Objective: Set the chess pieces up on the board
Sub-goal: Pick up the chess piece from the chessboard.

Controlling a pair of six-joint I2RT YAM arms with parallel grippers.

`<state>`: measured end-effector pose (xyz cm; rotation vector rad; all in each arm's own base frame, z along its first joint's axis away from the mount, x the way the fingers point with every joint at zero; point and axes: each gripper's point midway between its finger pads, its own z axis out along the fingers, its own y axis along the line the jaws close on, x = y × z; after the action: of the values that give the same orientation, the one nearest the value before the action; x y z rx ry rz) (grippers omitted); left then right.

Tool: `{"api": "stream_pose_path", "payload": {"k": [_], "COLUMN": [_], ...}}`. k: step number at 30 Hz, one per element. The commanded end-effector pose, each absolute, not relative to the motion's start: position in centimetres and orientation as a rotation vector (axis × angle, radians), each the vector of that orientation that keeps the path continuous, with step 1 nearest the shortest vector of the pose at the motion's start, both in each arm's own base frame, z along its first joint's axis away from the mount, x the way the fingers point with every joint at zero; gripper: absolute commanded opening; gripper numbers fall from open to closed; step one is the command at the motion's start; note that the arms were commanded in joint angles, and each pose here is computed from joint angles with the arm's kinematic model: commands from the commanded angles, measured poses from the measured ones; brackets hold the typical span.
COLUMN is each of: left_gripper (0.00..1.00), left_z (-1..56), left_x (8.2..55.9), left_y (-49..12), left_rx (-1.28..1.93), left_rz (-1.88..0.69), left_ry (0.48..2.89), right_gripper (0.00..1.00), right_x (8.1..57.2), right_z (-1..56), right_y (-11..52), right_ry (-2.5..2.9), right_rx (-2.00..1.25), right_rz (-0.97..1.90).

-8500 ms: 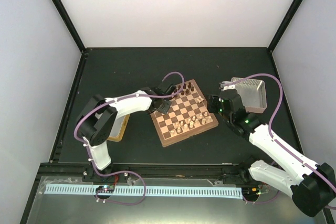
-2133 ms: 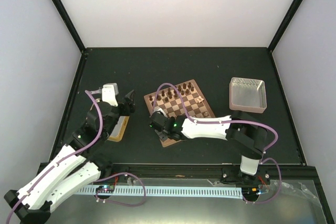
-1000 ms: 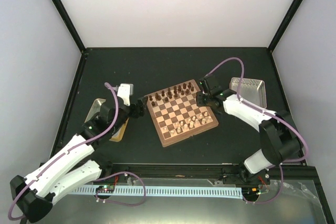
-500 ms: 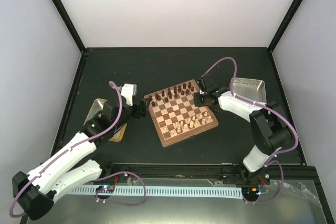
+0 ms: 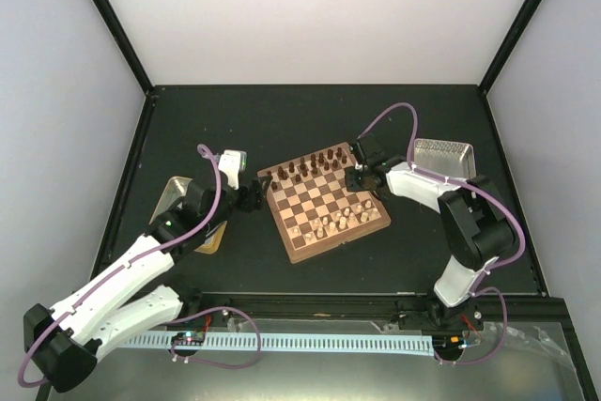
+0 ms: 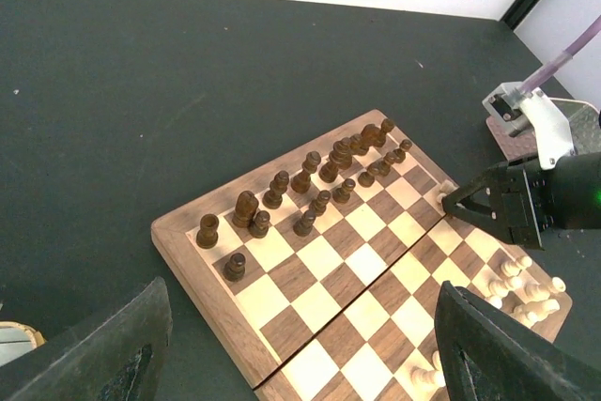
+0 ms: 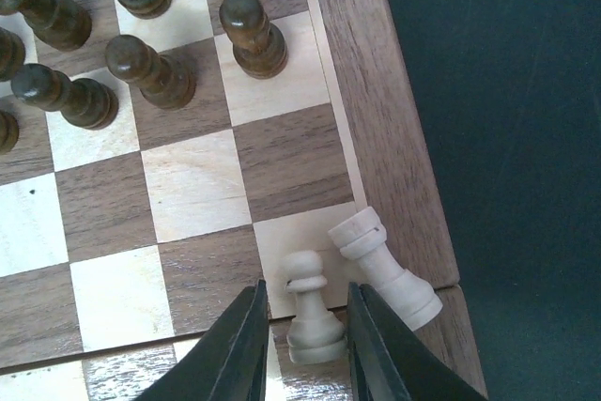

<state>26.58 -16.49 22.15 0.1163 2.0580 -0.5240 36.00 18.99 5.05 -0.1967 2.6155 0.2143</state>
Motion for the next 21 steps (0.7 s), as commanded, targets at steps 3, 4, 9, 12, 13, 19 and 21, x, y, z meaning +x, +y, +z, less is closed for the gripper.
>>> {"api": "stream_pose_path", "payload": {"k": [3,4,9,12,13,19,21], "left_gripper": [0.78,0.78,0.78,0.78,0.78,0.79,0.79], "left_z": [24.2,24.3,24.2,24.1,24.1,24.1,24.0], "left_x": [27.0,27.0,27.0,27.1,27.1,27.1,27.2], "left_y": [-16.7,-16.7,-16.7,-16.7,-16.7,-16.7,-16.7], "left_rx": [0.1,0.101,0.1,0.099,0.096,0.098,0.096], "left_rz": [-0.556,-0.557,-0.555,-0.555,-0.555,-0.555,-0.553], "left_ry": [2.014,2.011,2.012,2.016,2.016,2.017,2.02], "right_gripper": [0.26,0.26,0.23,0.23,0.23,0.24,0.2], "right_x": [36.8,36.7,36.4,36.2,36.1,35.6,35.4], "right_z": [5.5,5.4,5.0,4.5,4.4,3.5,3.3], "right_y": [19.0,19.1,19.2,19.2,19.3,19.2,19.3], "right_ry": [2.591,2.594,2.609,2.626,2.63,2.66,2.667], "right_rx": [-0.195,-0.197,-0.212,-0.223,-0.228,-0.258,-0.273], "right_rz": [0.211,0.218,0.229,0.227,0.227,0.21,0.211]}}
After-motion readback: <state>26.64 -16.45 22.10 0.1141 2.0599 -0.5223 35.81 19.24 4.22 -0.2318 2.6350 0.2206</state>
